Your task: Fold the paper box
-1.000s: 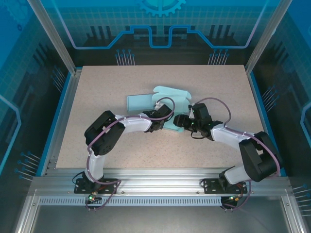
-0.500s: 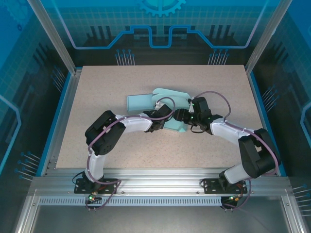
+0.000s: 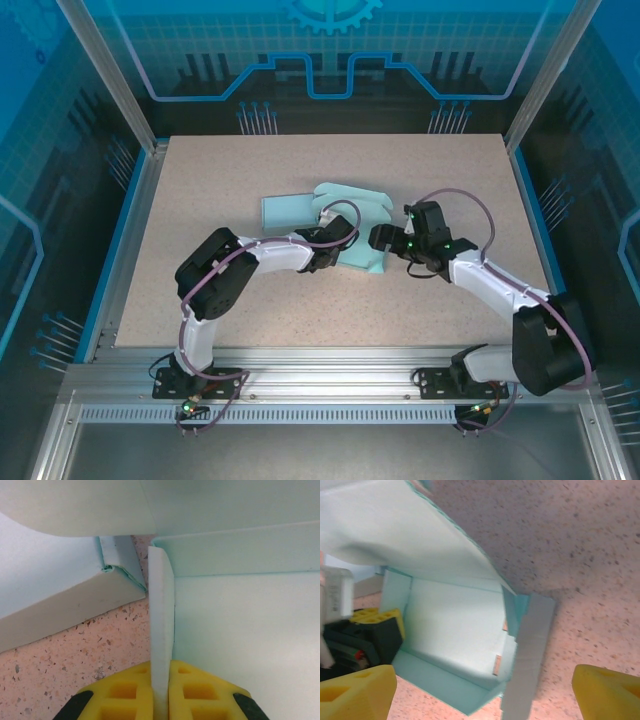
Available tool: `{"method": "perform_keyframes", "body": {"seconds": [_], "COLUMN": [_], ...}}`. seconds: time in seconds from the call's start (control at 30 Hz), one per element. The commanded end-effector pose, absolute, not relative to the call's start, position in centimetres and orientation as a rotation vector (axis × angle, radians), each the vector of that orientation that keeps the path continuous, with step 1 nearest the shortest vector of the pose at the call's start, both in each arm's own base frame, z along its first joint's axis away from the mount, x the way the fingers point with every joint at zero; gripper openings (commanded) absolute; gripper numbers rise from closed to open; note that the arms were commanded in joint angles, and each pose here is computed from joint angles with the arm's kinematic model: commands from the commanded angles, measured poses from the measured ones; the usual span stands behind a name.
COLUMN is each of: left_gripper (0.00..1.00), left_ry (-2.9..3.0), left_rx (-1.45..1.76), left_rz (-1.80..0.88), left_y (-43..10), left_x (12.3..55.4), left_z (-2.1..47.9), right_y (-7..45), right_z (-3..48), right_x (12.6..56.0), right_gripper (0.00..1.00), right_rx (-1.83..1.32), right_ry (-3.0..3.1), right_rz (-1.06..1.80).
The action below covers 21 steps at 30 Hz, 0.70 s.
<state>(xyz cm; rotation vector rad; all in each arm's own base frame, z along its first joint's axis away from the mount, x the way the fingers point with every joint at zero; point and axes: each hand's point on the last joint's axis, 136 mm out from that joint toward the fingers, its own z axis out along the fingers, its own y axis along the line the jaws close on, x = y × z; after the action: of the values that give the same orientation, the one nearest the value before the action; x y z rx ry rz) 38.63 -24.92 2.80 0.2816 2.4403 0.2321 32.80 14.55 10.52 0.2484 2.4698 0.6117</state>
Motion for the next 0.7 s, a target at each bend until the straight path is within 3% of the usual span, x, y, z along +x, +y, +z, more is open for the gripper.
{"method": "perform_keyframes", "body": {"seconds": [0.0, 0.3, 0.43, 0.67], "left_gripper": [0.06, 0.06, 0.06, 0.06], "left_ry": [2.531, 2.534, 2.534, 2.533], "left_rx": [0.418, 0.416, 0.420, 0.416], "left_rz": [0.399, 0.397, 0.395, 0.388], "left_y": [-23.2, -23.2, -23.3, -23.6], "left_x": [36.4, 36.4, 36.5, 36.7], "left_z": [-0.3, -0.3, -0.3, -0.2], "right_y": [14.2, 16.9, 18.6, 19.6], "right_z": [7.8, 5.3, 6.3, 8.2], "right_x": [31.7, 32.7, 33.4, 33.6], "right_gripper": [0.93, 0.92, 0.84, 0.81], "right_rx": [0.289, 0.267, 0.210, 0.135], "right_ry": [2.540, 2.563, 2.529, 2.495], "right_rz": [0.635, 0.821, 0.906, 0.890]}}
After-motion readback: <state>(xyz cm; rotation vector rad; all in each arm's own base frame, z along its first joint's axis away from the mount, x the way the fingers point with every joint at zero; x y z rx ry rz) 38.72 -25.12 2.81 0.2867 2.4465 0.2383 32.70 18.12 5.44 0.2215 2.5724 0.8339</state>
